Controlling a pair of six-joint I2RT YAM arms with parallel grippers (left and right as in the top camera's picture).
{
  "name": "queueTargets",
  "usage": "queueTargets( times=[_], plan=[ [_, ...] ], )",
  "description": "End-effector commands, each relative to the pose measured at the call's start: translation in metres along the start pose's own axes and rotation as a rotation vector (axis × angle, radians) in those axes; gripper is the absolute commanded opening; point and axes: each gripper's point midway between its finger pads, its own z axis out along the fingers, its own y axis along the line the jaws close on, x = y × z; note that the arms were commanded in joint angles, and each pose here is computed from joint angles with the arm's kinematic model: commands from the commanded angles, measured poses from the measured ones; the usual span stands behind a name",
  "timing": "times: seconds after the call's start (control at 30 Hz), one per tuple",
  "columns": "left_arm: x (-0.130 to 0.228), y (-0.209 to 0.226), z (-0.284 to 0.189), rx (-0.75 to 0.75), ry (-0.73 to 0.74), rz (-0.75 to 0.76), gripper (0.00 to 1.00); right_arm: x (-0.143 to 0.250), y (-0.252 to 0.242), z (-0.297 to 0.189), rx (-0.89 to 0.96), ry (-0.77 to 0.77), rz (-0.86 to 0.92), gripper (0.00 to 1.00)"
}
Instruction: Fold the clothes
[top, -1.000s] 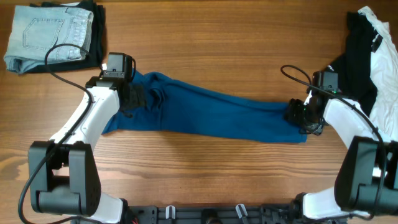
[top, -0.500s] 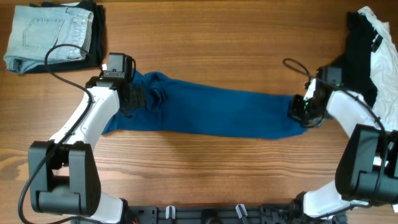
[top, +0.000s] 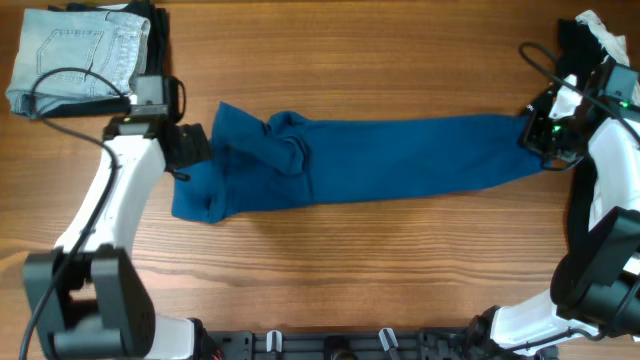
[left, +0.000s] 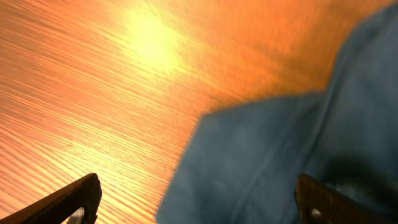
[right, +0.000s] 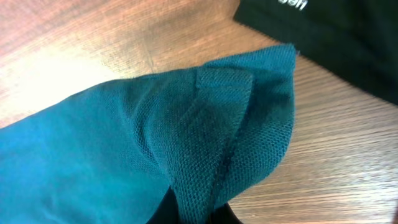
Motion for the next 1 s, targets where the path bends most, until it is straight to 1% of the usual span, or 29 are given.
queueTargets(
  times=[0.0,0.17,0.27,0.33,0.4,0.57,0.7,0.83,0.87,0.9,0.93,0.97],
  plan=[
    [-0.023,0.017,-0.029,0.021,-0.094,-0.062,1.00,-0.020,0.012,-0.016,-0.065,-0.052,-0.066,0.04],
    [-0.025,0.023,-0.032,0.049,-0.094,-0.073,1.00,-0.013,0.059,-0.015,-0.124,-0.014,-0.162,0.04],
    [-0.023,0.015,-0.031,0.106,-0.078,-0.077,1.00,0.003,0.108,-0.009,-0.199,0.033,-0.222,0.04],
    [-0.023,0.015,-0.032,0.108,-0.077,-0.077,1.00,0.013,0.139,-0.007,-0.244,0.056,-0.249,0.05],
    [-0.023,0.015,-0.032,0.107,-0.077,-0.077,1.00,0.029,0.174,-0.005,-0.285,0.080,-0.322,0.04],
    [-0.025,0.014,-0.032,0.110,-0.086,-0.079,1.00,0.059,0.232,0.001,-0.323,0.109,-0.430,0.04],
    [-0.025,0.014,-0.032,0.110,-0.086,-0.079,1.00,0.083,0.262,0.021,-0.327,0.155,-0.491,0.04],
    [-0.025,0.014,-0.032,0.110,-0.086,-0.079,1.00,0.103,0.276,0.047,-0.329,0.213,-0.521,0.06],
    [-0.025,0.014,-0.032,0.111,-0.086,-0.078,1.00,0.109,0.282,0.052,-0.342,0.225,-0.534,0.13],
    [-0.025,0.014,-0.032,0.110,-0.086,-0.079,1.00,0.112,0.286,0.054,-0.355,0.231,-0.544,0.23],
    [-0.025,0.014,-0.032,0.110,-0.086,-0.079,1.00,0.118,0.294,0.053,-0.384,0.238,-0.566,0.39],
    [-0.025,0.014,-0.032,0.110,-0.086,-0.079,1.00,0.121,0.300,0.052,-0.398,0.237,-0.581,0.52]
  ],
)
